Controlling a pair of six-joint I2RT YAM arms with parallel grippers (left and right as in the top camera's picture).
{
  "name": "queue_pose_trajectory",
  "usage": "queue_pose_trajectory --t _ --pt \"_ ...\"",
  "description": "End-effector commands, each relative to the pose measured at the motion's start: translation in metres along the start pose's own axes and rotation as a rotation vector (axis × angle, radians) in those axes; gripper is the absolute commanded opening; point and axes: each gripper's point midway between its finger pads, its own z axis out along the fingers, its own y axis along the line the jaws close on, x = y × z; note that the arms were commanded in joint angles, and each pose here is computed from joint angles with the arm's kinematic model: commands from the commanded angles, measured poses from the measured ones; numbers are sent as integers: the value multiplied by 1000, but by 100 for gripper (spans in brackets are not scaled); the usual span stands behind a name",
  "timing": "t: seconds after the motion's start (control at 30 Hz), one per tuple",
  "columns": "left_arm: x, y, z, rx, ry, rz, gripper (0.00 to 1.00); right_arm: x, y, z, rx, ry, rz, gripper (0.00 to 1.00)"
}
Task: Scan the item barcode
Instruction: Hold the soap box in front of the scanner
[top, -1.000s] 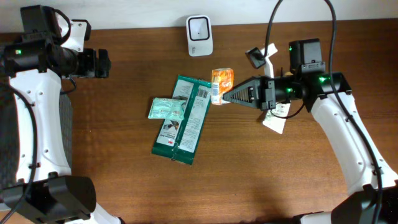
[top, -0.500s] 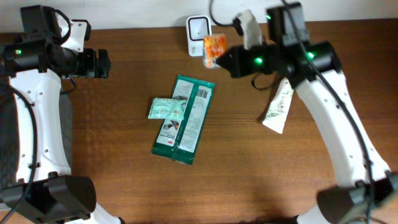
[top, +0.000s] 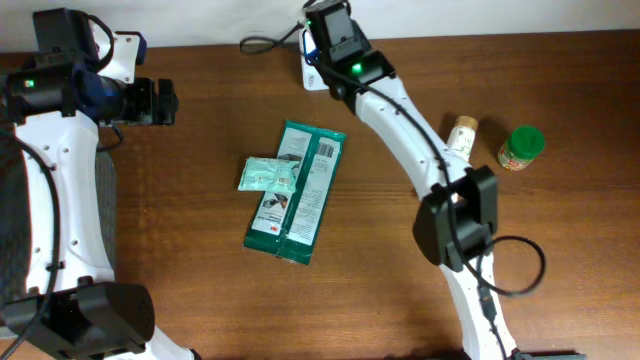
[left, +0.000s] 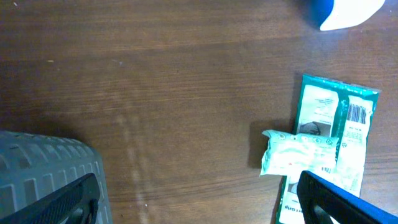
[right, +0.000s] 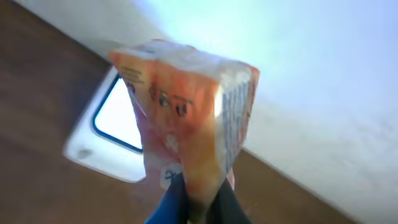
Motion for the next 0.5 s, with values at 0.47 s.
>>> queue_pose_trajectory --t 0.47 --pt "-2 0 -3 0 -10 -13 99 22 26 65 116 -1 -386 4"
